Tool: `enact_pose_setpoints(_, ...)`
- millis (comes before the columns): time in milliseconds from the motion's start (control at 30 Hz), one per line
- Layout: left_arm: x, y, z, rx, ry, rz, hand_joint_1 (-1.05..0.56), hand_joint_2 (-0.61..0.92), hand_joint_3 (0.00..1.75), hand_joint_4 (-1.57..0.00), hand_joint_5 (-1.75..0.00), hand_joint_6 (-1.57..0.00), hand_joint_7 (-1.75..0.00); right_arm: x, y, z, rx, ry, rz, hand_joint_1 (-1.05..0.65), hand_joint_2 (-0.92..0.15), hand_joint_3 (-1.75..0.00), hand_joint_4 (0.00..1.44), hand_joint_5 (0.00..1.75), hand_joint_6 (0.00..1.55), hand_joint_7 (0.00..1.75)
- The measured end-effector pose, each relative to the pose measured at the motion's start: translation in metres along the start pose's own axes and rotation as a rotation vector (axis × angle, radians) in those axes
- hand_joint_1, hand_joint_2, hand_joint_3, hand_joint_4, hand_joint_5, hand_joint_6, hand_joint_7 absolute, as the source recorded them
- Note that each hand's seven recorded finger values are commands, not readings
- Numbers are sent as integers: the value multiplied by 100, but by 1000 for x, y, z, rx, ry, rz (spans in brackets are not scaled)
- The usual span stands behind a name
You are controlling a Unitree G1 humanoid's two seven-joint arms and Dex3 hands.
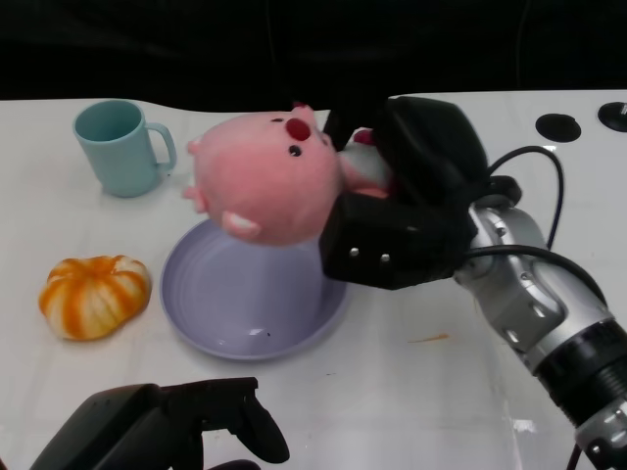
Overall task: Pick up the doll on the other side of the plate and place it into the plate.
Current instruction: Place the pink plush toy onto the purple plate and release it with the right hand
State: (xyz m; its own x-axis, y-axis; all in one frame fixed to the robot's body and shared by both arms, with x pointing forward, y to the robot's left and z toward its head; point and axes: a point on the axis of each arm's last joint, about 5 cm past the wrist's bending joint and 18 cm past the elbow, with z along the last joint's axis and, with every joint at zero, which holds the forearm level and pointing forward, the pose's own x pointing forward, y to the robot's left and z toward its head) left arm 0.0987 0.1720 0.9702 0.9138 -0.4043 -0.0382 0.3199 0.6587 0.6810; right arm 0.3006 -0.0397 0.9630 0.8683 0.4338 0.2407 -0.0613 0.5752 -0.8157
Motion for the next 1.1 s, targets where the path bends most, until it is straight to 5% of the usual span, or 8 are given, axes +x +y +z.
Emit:
enact_pose_setpoints(200,1,-3,1,-5,11,-4,-21,92,42,-61,-170,-70,-94,2,22,13,33,30,87,-21,-29,-128,97,175,74,172)
enact_pose_setpoints(300,1,-3,1,-5,12,-4,-21,91,42,-61,-170,-69,-94,2,28,19,41,41,105,-22,-36,-107,88,175,87,109)
enact_pose_setpoints(367,1,-3,1,-4,13,-4,-21,91,42,-61,-170,-69,-94,2,31,21,50,58,115,-23,-54,-74,78,168,91,53)
enact_pose_setpoints(433,1,-3,1,-3,15,-3,-21,91,42,-61,-169,-69,-94,3,33,24,66,71,149,-26,-71,-48,65,156,89,23)
enact_pose_setpoints(467,1,-2,1,-2,15,-3,-21,91,43,-61,-169,-69,-94,3,33,24,77,76,182,-35,-81,-31,43,117,75,11)
enact_pose_setpoints(567,1,-2,1,-2,15,-2,-21,91,43,-61,-169,-69,-94,2,33,24,64,83,306,-51,-91,-18,26,55,51,1)
enact_pose_setpoints(633,1,-2,1,-2,15,-2,-21,91,43,-61,-169,-69,-94,2,33,25,42,91,370,-54,-92,-19,23,45,45,0)
enact_pose_setpoints(1100,4,-2,2,7,4,1,-21,90,43,-62,-169,-70,-94,-5,5,31,65,52,441,-67,-92,-22,19,39,37,1)
